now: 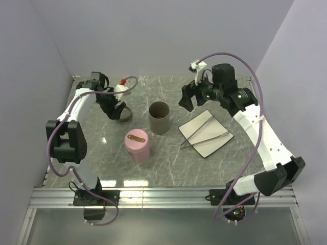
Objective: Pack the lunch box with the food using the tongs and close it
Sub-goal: Move the packing box to the center of the board, then pick up the box lid from the center of the board.
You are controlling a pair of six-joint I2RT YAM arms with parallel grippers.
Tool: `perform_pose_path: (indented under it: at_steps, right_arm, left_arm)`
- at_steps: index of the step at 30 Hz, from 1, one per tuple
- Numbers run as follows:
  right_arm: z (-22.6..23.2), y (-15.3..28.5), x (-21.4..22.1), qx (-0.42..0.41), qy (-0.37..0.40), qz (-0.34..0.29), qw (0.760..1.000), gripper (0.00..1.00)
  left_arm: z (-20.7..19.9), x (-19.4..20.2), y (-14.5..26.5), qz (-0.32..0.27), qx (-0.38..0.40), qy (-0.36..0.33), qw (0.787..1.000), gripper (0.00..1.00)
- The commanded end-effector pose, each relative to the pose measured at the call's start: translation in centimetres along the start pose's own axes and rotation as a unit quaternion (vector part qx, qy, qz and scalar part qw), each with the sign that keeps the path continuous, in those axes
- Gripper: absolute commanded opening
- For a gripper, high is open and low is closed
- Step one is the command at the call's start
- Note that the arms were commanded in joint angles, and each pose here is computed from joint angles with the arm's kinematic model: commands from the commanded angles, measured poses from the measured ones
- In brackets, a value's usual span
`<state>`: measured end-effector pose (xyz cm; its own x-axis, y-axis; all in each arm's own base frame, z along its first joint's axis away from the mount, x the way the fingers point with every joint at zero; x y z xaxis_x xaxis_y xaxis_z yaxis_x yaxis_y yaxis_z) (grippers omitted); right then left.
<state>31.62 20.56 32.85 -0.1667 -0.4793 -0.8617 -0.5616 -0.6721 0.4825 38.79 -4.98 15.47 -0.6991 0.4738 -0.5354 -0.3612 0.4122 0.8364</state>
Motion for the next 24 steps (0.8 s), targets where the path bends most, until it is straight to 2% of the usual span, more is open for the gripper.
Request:
perform_pose_path:
  at_steps: [1, 6, 10, 16, 24]
  right_arm:
    - [0.0, 2.4, 0.3, 0.005, 0.002, -0.012, 1.000, 0.97]
    - [-0.3, 3.7, 2.1, 0.020, -0.016, -0.003, 1.000, 0.98]
    - [-0.7, 4.7, 2.7, 0.029, -0.020, 0.006, 0.999, 0.98]
    - [-0.7, 5.3, 3.1, 0.028, -0.032, 0.009, 0.999, 0.99]
    - [-0.9, 5.2, 3.1, 0.027, -0.040, 0.007, 0.999, 0.99]
  left_arm:
    - [0.0, 1.1, 0.2, 0.038, -0.007, -0.092, 0.995, 0.79]
    - [0.1, 1.5, -1.3, 0.042, 0.031, -0.181, 0.982, 0.75]
    - [0.4, 1.6, -2.6, 0.051, 0.051, -0.212, 0.975, 0.73]
    - [1.4, 1.9, -4.9, 0.070, 0.061, -0.228, 0.969, 0.68]
    - [1.9, 3.0, -6.7, 0.084, 0.060, -0.237, 0.966, 0.56]
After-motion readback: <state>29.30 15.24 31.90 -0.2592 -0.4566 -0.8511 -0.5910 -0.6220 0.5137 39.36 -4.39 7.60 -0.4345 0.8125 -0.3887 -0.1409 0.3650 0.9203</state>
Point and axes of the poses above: each gripper's point midway between its finger pads, its own y axis back along the fingers, its own z axis along the line the jaws close on, x = y × z, the point moved 2 cm from there along y, back along the fingers, and after that the axes turned 15 degrees about y, right-handed, at the moved point
